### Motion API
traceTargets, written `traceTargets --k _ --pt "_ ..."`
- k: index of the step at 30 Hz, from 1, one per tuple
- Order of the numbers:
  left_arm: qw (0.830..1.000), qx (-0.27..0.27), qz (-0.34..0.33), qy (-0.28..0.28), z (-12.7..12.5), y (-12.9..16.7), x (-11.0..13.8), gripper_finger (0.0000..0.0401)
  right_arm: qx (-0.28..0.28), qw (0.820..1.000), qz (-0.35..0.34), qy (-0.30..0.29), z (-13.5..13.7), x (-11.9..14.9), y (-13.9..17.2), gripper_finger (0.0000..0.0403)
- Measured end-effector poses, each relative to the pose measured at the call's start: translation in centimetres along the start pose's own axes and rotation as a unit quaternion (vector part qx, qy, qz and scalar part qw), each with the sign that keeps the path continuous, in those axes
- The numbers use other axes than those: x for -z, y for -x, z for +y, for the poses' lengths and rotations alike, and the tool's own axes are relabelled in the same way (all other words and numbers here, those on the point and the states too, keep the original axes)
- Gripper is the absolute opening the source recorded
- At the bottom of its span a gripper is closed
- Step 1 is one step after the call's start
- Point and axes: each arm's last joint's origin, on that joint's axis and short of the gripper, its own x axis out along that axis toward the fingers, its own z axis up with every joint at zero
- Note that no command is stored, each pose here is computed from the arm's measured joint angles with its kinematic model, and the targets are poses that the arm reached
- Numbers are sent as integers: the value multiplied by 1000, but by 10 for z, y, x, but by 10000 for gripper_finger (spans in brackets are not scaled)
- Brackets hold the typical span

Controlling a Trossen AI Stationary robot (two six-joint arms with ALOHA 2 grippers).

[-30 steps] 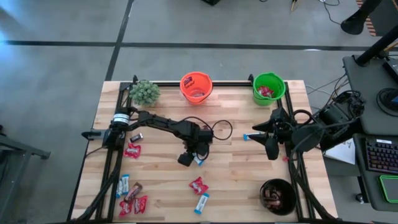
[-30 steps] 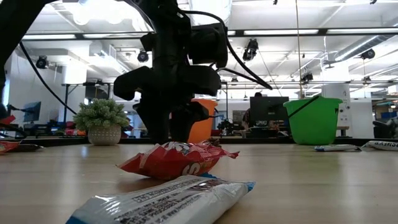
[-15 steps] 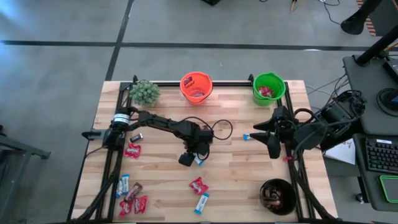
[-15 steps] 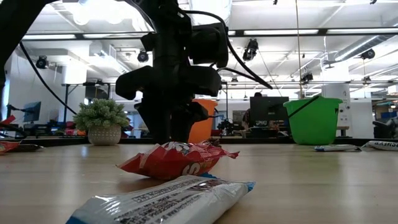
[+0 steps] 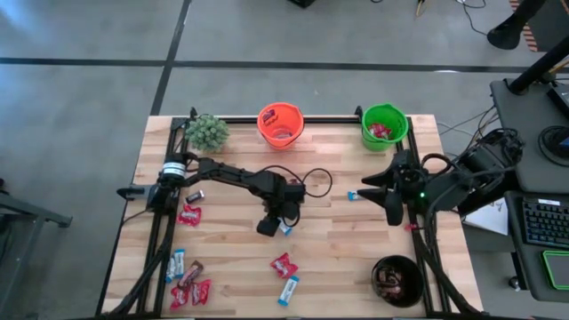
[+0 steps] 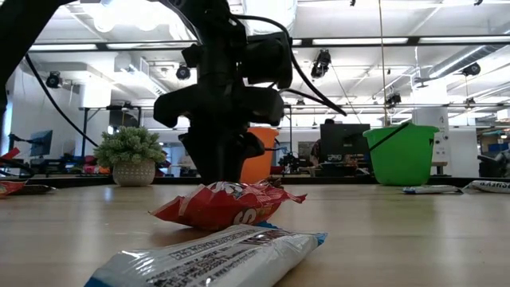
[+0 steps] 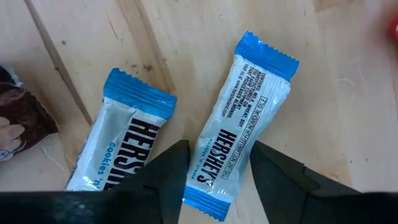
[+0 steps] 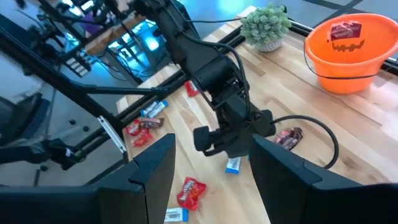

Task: Organize candy in baskets
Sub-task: Put the white chocolate bar into the orange bucket

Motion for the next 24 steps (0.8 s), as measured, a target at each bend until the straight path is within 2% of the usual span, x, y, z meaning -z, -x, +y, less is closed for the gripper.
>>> traceTargets --k 7,13,19,24 --pt "1000 19 9 5 -2 0 2 83 -22 999 -16 -30 -2 -13 16 192" --pt "996 84 10 12 -7 -2 5 15 -41 998 -29 -31 3 -25 26 192" --pt "995 99 22 3 -10 1 7 3 -48 999 -15 -7 2 -25 27 192" --pt "996 84 41 -2 -11 12 5 1 -57 998 -27 23 3 -31 33 192"
